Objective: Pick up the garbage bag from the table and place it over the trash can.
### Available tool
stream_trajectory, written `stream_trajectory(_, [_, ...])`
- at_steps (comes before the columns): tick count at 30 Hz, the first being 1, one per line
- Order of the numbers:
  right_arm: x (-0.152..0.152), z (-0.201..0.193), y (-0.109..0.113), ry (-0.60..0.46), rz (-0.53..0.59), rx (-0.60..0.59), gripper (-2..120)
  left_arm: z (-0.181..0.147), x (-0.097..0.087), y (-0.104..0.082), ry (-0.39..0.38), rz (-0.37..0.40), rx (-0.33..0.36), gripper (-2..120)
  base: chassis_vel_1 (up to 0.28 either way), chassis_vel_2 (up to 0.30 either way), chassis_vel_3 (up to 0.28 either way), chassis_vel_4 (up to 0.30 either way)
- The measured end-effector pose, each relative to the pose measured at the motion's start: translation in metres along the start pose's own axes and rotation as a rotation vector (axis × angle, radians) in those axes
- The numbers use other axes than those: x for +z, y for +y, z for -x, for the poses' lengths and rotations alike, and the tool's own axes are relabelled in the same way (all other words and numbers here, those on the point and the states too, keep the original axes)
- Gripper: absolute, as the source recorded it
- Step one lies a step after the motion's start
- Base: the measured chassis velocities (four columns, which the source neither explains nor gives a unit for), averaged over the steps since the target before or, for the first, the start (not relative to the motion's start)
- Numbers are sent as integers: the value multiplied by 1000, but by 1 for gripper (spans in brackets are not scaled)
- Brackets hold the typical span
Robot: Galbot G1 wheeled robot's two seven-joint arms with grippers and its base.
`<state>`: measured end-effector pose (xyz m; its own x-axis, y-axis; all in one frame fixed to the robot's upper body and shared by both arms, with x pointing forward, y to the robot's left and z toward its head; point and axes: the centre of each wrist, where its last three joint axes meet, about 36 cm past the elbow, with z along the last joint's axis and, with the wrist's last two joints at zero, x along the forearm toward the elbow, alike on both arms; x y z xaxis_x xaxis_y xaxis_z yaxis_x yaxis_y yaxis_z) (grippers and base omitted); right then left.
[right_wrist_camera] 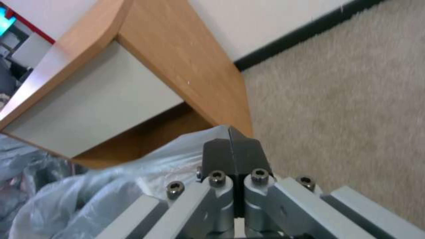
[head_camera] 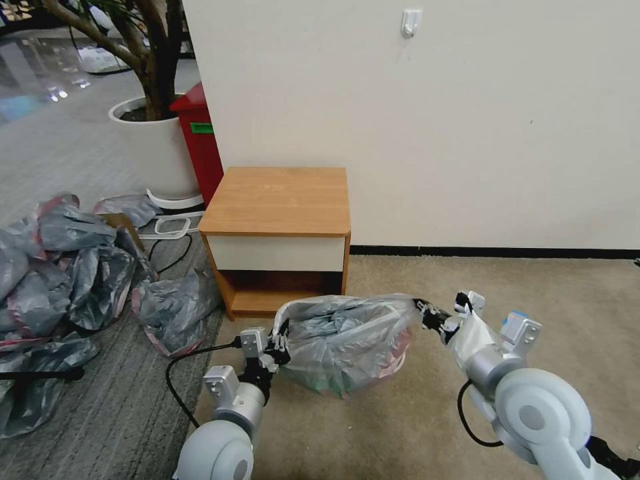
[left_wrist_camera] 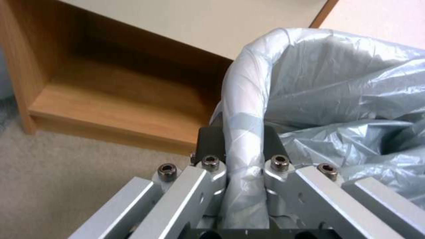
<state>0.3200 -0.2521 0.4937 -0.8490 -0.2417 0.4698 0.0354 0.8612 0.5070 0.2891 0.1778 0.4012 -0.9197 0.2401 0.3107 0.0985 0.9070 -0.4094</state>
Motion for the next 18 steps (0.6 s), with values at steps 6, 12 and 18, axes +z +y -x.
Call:
stream_trajectory(6, [3, 4, -6, 84, 33, -8, 0, 5, -7, 3, 8, -59, 13, 5, 0, 0, 0, 0])
stream_trajectory(12, [2, 2, -5, 78, 57, -19, 8, 11, -12, 9, 23, -87, 12, 5, 0, 0, 0, 0])
stream_trajectory(18, [1, -7, -3, 27, 66, -8, 32, 19, -11, 16, 29, -79, -5, 5, 0, 0, 0, 0])
